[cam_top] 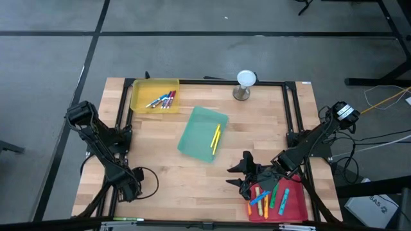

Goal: Pick & Place Markers
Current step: Put the blue marker pen into the yellow bin

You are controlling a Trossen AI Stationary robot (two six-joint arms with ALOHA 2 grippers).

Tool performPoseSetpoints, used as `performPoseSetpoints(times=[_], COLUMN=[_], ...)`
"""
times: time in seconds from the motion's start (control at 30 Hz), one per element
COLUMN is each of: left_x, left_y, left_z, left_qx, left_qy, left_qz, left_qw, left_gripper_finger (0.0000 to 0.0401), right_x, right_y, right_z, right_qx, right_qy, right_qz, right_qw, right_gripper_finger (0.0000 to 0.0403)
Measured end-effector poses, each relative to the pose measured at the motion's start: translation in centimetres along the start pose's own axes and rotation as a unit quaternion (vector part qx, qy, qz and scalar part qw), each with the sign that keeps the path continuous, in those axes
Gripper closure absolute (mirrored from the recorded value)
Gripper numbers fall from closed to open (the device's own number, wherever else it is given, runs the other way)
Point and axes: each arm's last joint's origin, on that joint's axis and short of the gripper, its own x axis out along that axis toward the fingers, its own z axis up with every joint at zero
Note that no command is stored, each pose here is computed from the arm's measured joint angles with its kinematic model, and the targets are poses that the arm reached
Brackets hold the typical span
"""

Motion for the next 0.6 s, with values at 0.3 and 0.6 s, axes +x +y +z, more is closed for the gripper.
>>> performPoseSetpoints(times=[0.3,0.6], left_x=[-0.01,-0.06], left_y=[-0.07,-0.14], left_z=[0.13,0.10], left_qx=[0.003,0.021], left_qy=[-0.027,-0.036], left_qz=[0.002,0.004], left_qw=[1.000,0.999], left_gripper_finger=[0.0400,0.0400], right_x=[0.01,0.00], right_y=[0.00,0.00], right_z=[-0.01,-0.01], right_qx=[-0.001,-0.001], right_qy=[0.000,0.000], right_qz=[0.000,0.000], right_qw=[1.000,1.000], right_gripper_finger=[0.0194,0.0194])
